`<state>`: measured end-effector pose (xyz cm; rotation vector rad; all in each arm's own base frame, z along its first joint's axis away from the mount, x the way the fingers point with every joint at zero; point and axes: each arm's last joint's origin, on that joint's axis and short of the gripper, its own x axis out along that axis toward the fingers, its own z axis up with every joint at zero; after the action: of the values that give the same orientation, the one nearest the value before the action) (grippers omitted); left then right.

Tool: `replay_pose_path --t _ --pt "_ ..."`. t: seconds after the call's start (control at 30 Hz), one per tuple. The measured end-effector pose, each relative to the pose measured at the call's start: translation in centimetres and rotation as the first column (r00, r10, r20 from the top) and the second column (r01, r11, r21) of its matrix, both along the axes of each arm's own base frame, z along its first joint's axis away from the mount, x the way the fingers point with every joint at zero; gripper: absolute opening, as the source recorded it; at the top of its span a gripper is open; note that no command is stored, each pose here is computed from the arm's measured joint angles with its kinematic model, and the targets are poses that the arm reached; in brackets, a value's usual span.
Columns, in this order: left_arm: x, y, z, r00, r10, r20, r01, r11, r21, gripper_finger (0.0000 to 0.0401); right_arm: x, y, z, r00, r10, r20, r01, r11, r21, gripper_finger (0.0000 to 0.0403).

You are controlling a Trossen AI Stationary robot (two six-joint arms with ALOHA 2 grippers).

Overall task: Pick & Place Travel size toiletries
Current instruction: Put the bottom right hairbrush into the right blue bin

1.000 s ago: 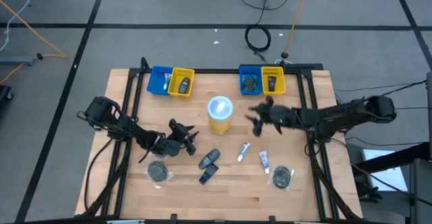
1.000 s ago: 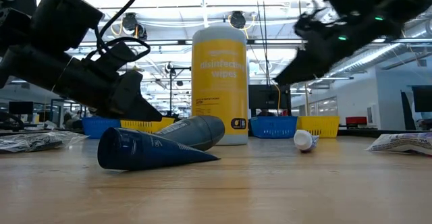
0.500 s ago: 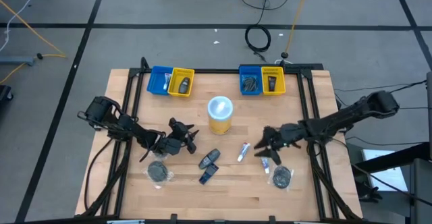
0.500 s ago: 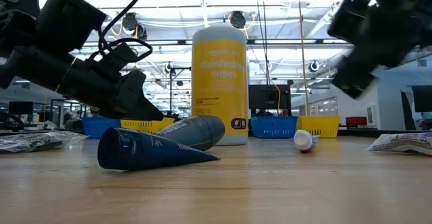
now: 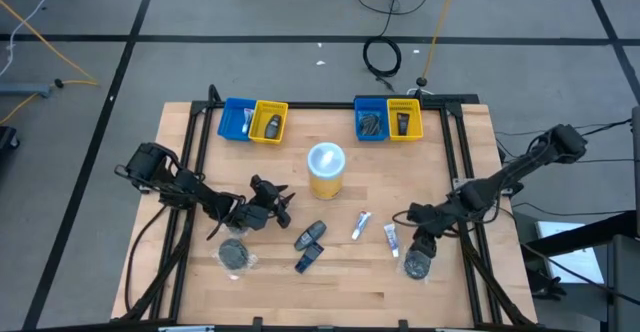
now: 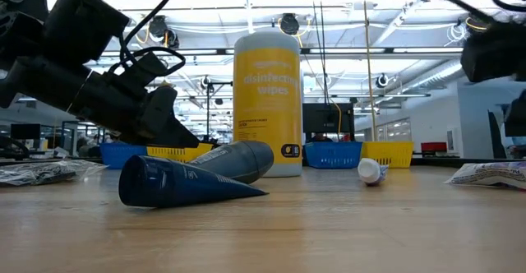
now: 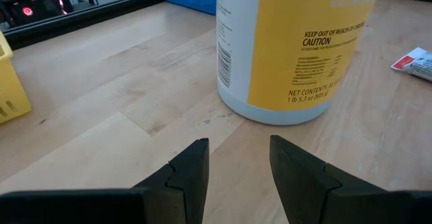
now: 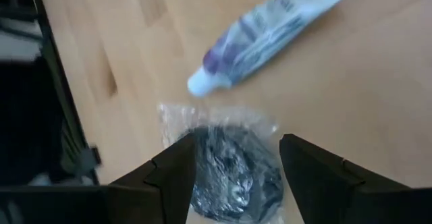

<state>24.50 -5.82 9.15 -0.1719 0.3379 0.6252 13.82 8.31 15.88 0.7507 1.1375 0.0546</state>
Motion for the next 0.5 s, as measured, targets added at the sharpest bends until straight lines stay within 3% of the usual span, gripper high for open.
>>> replay_pose_path --t 0.23,0.37,0.5 --pt "0.0 0.0 0.0 1.000 0.002 0.003 -0.002 1.000 -0.006 0.0152 -0.1 1.1 -1.4 0.977 0.159 0.140 -0.149 0.986 -0.081 0.0191" --pt "0.0 0.0 0.0 1.000 -0.003 0.004 0.003 1.000 -0.013 0.0152 -0.7 1.4 -2.9 0.967 0.225 0.117 -0.211 0.970 -0.119 0.0180" --pt "0.0 0.0 0.0 1.000 -0.003 0.004 0.003 1.000 -0.012 0.0152 -0.9 1.7 -3.6 0.932 0.344 0.115 -0.316 0.926 -0.204 0.0155"
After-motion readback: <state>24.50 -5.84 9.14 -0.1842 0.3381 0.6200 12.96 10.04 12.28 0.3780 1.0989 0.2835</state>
